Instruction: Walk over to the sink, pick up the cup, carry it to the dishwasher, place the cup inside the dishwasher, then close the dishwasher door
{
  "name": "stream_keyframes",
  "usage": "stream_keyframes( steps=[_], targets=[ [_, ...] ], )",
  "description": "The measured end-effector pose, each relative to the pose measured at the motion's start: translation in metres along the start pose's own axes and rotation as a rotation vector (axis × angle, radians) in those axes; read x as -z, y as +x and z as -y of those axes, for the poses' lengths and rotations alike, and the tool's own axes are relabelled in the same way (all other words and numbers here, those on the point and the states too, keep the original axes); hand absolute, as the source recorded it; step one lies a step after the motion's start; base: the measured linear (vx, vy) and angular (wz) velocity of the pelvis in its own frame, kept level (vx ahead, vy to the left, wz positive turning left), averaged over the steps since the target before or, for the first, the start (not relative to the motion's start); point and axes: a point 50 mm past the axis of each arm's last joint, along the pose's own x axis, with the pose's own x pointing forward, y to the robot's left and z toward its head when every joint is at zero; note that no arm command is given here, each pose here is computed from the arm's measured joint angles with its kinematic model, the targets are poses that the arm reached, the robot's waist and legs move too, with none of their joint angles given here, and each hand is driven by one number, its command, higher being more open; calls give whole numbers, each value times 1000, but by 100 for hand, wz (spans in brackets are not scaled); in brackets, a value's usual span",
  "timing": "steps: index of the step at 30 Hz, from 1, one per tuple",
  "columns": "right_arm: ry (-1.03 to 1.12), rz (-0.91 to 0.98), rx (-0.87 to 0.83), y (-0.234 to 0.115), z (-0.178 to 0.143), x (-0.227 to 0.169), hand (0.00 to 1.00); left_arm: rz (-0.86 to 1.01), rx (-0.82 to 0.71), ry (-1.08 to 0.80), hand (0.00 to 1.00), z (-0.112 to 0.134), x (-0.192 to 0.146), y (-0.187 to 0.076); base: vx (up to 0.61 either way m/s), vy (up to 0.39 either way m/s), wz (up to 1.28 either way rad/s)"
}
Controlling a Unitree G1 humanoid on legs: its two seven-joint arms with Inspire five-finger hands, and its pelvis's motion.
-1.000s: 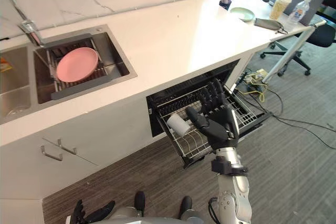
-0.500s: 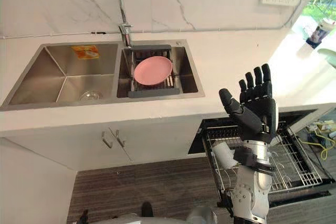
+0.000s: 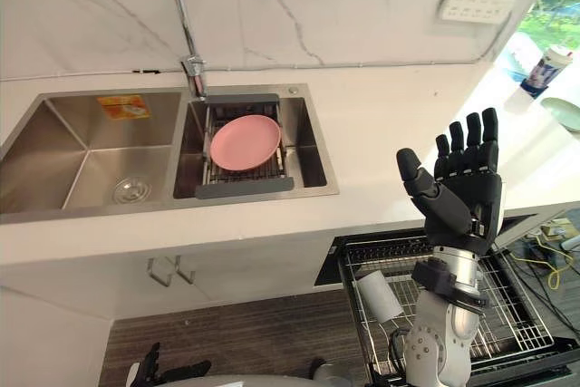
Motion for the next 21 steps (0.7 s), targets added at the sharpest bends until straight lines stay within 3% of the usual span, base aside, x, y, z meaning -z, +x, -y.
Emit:
stream_keyframes(
  steps=[4,8,14,21],
  targets=[
    [8,-20,-15,-3,-2,3,100,-17,-13,2,100,1,5,-1,-5,-23,-14],
    [9,-9,-94,-1,-11,-1,100,-15,-71,-133,100,3,4,-3,-18,-1,-4],
    [23,-10,-150,5,-19,1,100,-81,-90,-154,100,3,26,-14,134,158,-45],
    [30,-7,-172,6,-22,2,100,-38,-83,-153,100,5,11,-6,203,153,1]
  ],
)
